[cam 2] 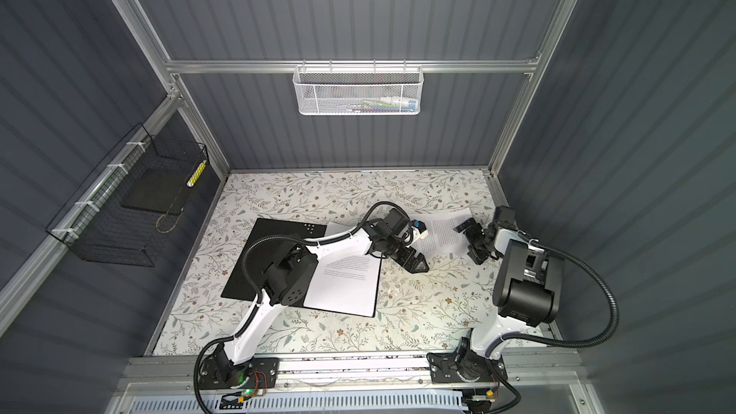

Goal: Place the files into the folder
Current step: 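Grasp the lifted sheet with the right gripper beside the left gripper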

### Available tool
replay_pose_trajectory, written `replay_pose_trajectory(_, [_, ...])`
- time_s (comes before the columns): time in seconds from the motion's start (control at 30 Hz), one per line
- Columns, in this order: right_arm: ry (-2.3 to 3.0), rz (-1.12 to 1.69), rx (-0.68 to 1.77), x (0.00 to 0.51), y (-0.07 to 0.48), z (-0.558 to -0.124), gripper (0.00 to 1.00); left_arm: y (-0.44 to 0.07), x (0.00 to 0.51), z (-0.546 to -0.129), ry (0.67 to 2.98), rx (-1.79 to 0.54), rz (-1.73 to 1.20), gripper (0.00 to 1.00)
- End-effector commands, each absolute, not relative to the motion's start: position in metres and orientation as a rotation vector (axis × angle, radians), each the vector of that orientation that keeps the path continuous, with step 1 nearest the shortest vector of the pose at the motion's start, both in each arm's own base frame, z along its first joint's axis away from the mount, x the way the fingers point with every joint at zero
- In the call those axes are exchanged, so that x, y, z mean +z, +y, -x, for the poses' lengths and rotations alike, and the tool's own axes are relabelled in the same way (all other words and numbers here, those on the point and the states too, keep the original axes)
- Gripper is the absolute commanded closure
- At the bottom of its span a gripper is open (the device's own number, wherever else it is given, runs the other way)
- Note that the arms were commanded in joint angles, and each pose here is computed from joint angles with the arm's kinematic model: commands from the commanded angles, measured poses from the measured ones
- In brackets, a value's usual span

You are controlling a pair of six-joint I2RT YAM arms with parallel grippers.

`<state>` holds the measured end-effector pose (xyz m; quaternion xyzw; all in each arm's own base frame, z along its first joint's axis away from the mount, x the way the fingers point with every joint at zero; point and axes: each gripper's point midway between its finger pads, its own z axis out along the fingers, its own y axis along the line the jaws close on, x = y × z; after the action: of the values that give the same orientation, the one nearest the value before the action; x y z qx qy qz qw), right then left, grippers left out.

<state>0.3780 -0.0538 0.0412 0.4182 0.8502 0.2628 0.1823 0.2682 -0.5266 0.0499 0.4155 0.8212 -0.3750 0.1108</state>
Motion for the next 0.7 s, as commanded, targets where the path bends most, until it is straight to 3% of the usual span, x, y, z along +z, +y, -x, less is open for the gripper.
replay_pose_trajectory(0.0, [2.463, -1.246, 0.833, 0.023, -0.029, -0.361, 0.01, -0.504, -0.012, -0.239, 2.642, -1.029, -1.256, 0.07])
replay_pose_trajectory(0.33, [2.304, -1.168, 0.983, 0.065, 0.007, -0.364, 0.01, -0.504, -0.022, -0.239, 2.672, -1.028, -1.229, 0.07])
replay_pose_trajectory(0.67, [2.219, -1.216, 0.995, 0.046, 0.005, -0.375, 0.01, -0.503, -0.014, -0.235, 2.653, -1.057, -1.224, 0.07])
